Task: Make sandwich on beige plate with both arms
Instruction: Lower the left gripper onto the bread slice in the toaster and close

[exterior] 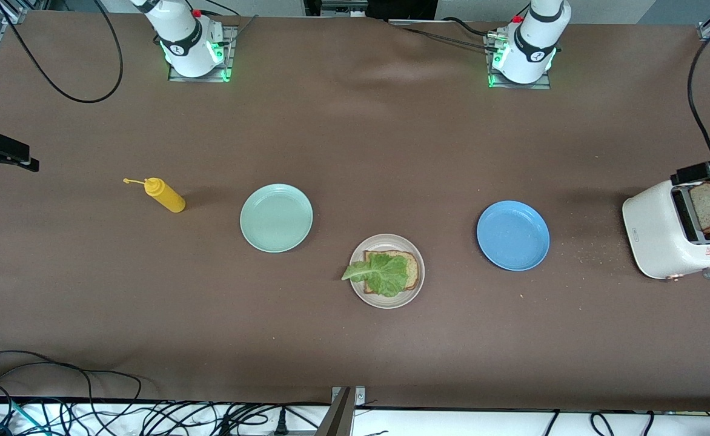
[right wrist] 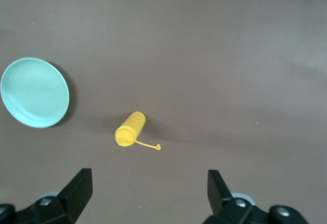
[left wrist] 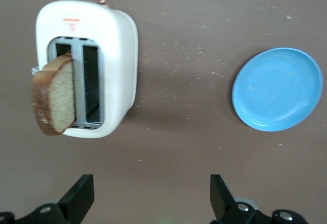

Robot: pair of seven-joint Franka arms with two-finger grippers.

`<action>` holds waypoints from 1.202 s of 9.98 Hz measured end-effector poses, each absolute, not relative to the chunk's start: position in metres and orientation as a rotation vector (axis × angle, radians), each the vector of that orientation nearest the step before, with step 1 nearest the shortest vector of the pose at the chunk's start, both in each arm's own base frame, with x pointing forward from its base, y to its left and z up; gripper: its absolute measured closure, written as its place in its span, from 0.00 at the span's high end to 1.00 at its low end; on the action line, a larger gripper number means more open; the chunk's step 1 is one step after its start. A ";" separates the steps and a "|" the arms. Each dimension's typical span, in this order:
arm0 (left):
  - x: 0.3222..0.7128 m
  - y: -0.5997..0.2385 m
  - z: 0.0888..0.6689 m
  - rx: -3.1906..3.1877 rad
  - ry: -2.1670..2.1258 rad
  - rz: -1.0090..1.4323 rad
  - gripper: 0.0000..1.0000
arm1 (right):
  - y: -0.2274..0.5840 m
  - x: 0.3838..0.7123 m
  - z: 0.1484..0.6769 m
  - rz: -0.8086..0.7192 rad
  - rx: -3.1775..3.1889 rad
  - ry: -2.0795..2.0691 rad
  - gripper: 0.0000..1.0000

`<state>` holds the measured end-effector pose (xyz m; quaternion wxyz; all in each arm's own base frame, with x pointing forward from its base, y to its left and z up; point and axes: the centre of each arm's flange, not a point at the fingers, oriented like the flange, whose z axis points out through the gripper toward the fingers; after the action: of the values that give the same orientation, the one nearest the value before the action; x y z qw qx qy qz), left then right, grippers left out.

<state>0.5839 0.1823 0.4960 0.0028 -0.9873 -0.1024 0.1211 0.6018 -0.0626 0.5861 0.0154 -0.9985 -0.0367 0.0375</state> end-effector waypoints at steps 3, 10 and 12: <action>0.579 0.244 0.443 -3.042 -0.451 0.515 1.00 | -0.039 0.603 0.584 0.128 -3.116 0.106 1.00; 0.562 0.350 0.417 -3.048 -0.419 0.308 1.00 | -0.024 0.598 0.561 0.050 -3.124 0.224 1.00; 0.566 0.347 0.412 -3.087 -0.445 0.262 1.00 | -0.025 0.598 0.559 0.052 -3.124 0.229 1.00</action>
<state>0.5665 0.3474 0.4117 0.0059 -0.9863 -0.1421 0.0837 0.5978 -0.0249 0.5587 0.0043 -0.9972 0.0732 0.0165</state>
